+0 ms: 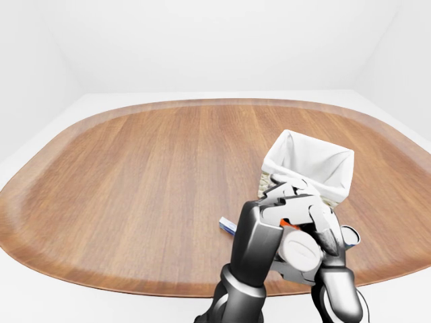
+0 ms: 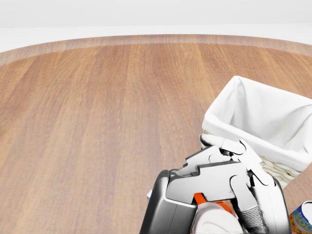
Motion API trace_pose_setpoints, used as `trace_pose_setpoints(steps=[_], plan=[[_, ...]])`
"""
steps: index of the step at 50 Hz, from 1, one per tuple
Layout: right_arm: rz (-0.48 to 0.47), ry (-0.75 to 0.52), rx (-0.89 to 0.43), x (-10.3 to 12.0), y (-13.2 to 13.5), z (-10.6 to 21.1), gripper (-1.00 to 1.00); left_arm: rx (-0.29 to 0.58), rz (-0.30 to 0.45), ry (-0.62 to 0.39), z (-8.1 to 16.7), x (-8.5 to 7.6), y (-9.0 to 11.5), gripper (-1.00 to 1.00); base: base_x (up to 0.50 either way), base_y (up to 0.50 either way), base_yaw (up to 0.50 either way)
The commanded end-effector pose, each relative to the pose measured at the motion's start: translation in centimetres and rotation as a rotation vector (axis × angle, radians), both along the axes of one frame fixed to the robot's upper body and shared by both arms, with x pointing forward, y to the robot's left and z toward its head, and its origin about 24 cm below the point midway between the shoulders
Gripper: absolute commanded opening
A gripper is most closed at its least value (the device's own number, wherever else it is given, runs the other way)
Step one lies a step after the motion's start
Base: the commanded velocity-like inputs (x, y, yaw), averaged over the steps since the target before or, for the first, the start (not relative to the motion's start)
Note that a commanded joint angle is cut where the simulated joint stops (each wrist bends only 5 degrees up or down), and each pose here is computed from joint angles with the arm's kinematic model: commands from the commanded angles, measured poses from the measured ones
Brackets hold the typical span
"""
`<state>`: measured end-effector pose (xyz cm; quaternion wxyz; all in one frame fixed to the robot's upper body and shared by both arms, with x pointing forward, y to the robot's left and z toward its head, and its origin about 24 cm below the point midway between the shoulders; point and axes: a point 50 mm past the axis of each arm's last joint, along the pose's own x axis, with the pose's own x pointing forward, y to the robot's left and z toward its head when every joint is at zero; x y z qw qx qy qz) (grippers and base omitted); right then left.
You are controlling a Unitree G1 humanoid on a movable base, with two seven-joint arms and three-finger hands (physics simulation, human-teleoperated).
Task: Pick up the ketchup, and put it in the basket.
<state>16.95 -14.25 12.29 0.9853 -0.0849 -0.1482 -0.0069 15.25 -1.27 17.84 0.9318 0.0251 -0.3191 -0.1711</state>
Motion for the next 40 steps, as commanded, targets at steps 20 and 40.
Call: trace_pose_setpoints(steps=[20, 40], plan=[[-0.044, -0.036, 0.0, 0.4, -0.4, 0.3, -1.0, -0.021, -0.03, 0.052, -0.5, 0.1, -0.2, 1.0, 0.0, 0.0, 0.0], [-0.047, -0.029, -0.003, 0.7, -0.3, 0.0, -1.0, -0.027, 0.009, -0.085, 1.8, -1.1, 3.0, 1.0, 0.0, 0.0, 0.0]])
